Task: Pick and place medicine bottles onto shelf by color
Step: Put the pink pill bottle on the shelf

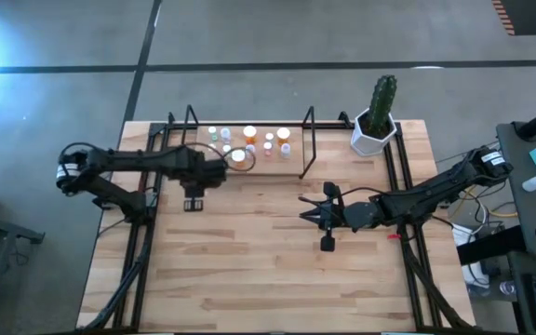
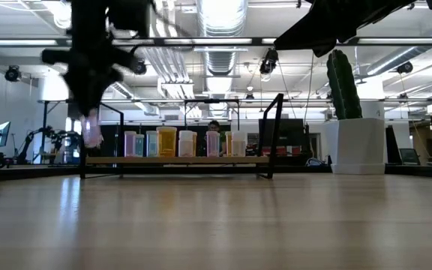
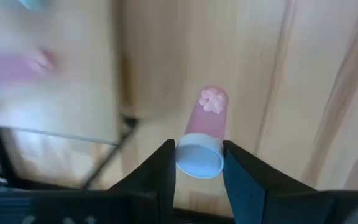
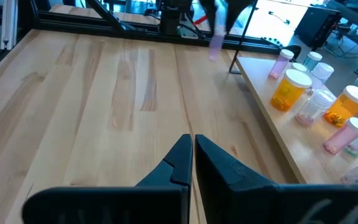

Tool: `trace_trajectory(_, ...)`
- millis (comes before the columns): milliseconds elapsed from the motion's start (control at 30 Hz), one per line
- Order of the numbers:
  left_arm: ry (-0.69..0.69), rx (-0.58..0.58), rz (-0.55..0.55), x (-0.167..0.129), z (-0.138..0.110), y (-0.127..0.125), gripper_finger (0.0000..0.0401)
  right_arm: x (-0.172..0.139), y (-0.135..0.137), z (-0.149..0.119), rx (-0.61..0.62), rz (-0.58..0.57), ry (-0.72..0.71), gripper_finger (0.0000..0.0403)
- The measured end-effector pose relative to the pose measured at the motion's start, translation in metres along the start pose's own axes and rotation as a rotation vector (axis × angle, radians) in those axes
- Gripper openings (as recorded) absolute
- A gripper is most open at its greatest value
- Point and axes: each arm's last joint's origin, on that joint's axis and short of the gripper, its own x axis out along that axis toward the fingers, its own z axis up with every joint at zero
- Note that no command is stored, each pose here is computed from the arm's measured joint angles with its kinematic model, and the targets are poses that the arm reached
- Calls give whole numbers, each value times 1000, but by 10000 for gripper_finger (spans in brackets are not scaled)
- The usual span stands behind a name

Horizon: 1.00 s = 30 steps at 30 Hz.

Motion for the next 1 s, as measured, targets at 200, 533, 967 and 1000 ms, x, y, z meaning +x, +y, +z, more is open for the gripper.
trace_trajectory(200, -61, 27, 123, -56, 32, 19, 94, 0, 0, 0, 0, 1, 0, 9)
trace_trajectory(533, -34, 89, 263, -77, 105, 74, 94, 0, 0, 0, 1, 5, 1, 9)
trace_trajectory(967, 125, 75, 272, -33, 123, 143, 94, 0, 0, -1, -11, 5, 8, 9)
trace_trajectory(1000, 132, 73, 269, -29, 124, 145, 94, 0, 0, -1, -18, 5, 8, 9)
